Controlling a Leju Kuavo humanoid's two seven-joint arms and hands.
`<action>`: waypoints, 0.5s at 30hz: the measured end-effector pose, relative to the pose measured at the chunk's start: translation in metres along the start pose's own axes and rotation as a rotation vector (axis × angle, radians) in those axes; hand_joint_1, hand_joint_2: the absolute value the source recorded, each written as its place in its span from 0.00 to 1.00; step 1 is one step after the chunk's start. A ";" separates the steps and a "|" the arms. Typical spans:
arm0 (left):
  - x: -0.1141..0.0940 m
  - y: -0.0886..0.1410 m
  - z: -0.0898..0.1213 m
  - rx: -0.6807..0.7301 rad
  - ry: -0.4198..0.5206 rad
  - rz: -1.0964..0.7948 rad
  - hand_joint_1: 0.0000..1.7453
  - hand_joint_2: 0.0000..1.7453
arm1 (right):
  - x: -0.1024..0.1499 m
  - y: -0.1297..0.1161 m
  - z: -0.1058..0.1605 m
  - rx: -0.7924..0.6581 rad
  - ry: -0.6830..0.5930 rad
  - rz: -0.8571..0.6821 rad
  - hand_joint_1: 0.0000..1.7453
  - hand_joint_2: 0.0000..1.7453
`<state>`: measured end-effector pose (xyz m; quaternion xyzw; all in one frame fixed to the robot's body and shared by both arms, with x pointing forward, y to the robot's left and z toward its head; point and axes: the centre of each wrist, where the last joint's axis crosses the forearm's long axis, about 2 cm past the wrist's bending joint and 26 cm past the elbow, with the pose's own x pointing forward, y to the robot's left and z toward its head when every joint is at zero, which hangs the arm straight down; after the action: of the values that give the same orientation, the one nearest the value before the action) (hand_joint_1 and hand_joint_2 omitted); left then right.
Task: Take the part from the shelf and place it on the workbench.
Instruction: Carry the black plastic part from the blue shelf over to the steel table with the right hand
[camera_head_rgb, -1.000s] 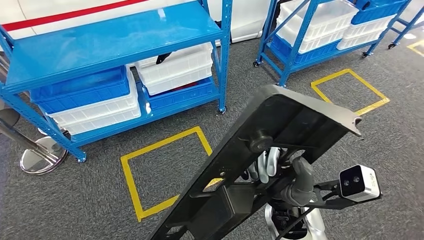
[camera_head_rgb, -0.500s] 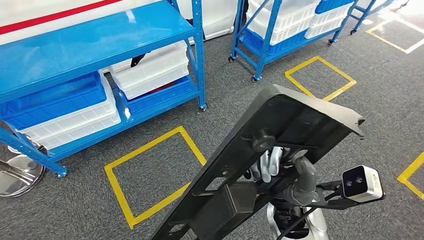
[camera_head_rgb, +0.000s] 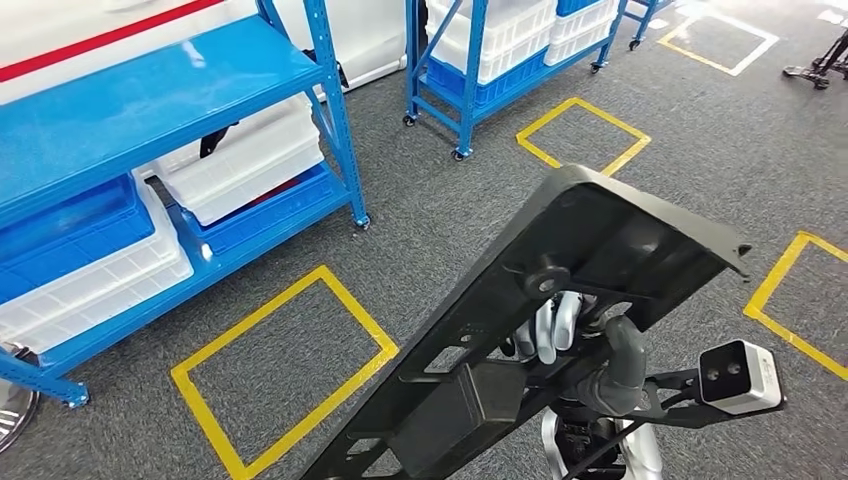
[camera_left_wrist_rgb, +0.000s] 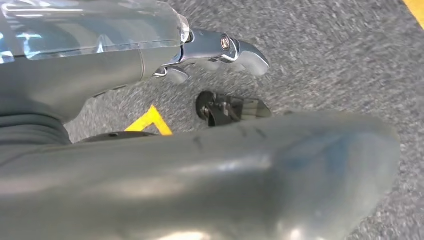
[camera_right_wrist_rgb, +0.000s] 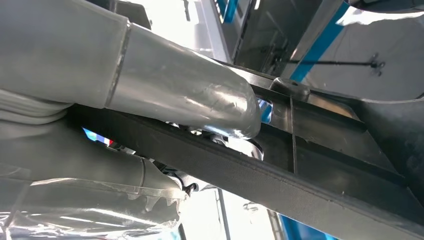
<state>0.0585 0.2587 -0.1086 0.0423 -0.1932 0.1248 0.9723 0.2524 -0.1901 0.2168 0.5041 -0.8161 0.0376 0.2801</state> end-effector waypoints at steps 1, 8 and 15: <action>0.000 0.000 0.000 0.001 0.003 -0.002 0.00 0.00 | 0.000 0.000 0.000 -0.001 -0.001 0.001 1.00 0.00; -0.001 0.001 0.000 0.018 0.037 -0.016 0.00 0.00 | 0.000 -0.001 0.003 -0.014 -0.004 0.008 1.00 0.00; -0.003 -0.010 0.002 0.010 0.063 -0.008 0.00 0.00 | -0.002 -0.007 0.009 -0.038 0.021 0.015 1.00 0.00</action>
<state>0.0579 0.2481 -0.1078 0.0442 -0.1618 0.1233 0.9781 0.2552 -0.1952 0.2073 0.4920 -0.8175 0.0297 0.2979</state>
